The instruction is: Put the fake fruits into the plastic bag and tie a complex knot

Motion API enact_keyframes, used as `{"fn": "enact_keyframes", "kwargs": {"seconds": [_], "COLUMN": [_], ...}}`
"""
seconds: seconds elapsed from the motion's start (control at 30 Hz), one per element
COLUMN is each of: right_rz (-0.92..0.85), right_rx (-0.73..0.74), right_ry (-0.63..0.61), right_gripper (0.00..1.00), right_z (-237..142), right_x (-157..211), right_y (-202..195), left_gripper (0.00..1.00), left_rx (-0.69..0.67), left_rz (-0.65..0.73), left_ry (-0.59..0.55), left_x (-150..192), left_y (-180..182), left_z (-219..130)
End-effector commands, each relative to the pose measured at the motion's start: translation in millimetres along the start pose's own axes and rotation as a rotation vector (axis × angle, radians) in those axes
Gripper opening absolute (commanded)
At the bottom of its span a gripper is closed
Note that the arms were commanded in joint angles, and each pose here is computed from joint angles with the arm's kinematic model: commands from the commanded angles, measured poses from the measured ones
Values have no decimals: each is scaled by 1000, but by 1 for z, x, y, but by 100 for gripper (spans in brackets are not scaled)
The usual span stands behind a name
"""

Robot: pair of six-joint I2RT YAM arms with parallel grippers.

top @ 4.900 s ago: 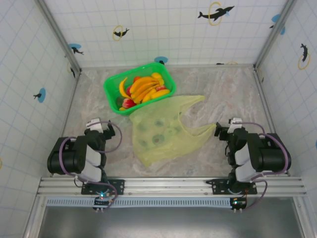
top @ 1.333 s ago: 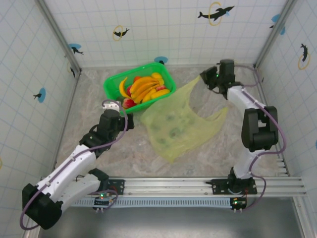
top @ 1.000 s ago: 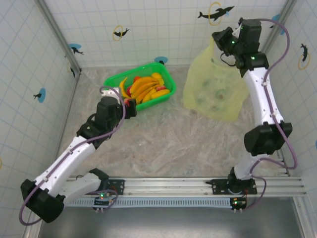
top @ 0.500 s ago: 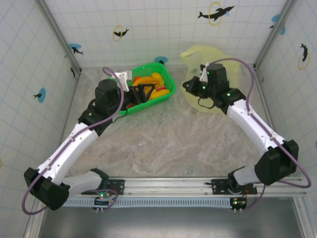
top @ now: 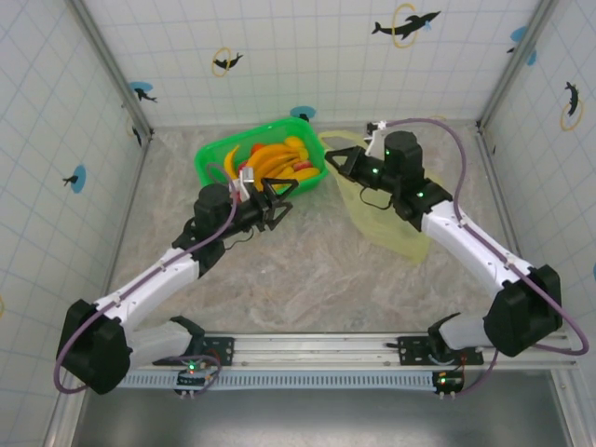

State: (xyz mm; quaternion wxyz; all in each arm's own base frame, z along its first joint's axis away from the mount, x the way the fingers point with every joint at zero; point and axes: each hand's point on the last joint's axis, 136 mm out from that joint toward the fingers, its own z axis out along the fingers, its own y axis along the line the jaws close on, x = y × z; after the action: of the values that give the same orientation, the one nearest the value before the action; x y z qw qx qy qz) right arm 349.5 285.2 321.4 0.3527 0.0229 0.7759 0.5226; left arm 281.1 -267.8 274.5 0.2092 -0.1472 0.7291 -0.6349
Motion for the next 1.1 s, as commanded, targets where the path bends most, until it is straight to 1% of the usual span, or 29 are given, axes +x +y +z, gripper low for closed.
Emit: {"fn": "enact_keyframes", "kwargs": {"seconds": [0.0,0.03,0.13,0.27,0.37,0.47,0.57,0.77,0.87,0.97,1.07], "right_rz": [-8,-16,-43,-53,-61,-67,-62,-68,-71,-77,-94], "right_rx": [-93,-125,-163,-182,-190,-199,-200,-228,-237,-246,-242], "right_ry": [-15,13,29,40,52,60,63,94,105,115,126], "right_gripper": [0,0,0,0,0,0,0,0,0,0,0], "right_z": [10,10,9,6,5,5,4,9,10,10,10], "right_x": [4,12,24,34,41,46,49,61,66,72,80], "right_y": [18,24,31,30,30,31,29,37,39,41,41], "left_gripper": [91,89,85,86,86,87,87,87,86,86,84], "left_rx": [207,232,282,354,334,314,332,328,319,309,316], "left_rz": [-63,-82,-130,-171,-175,-206,-234,-258,-266,-262,-257], "left_ry": [-26,-19,-3,13,29,19,35,47,34,24,10], "left_x": [-5,-5,-8,-9,-7,-8,-7,-6,-9,-13,-17], "left_y": [-49,-51,-54,-63,-62,-50,-49,-42,-37,-36,-38], "left_z": [-7,-5,2,4,11,14,17,30,34,38,40]}}
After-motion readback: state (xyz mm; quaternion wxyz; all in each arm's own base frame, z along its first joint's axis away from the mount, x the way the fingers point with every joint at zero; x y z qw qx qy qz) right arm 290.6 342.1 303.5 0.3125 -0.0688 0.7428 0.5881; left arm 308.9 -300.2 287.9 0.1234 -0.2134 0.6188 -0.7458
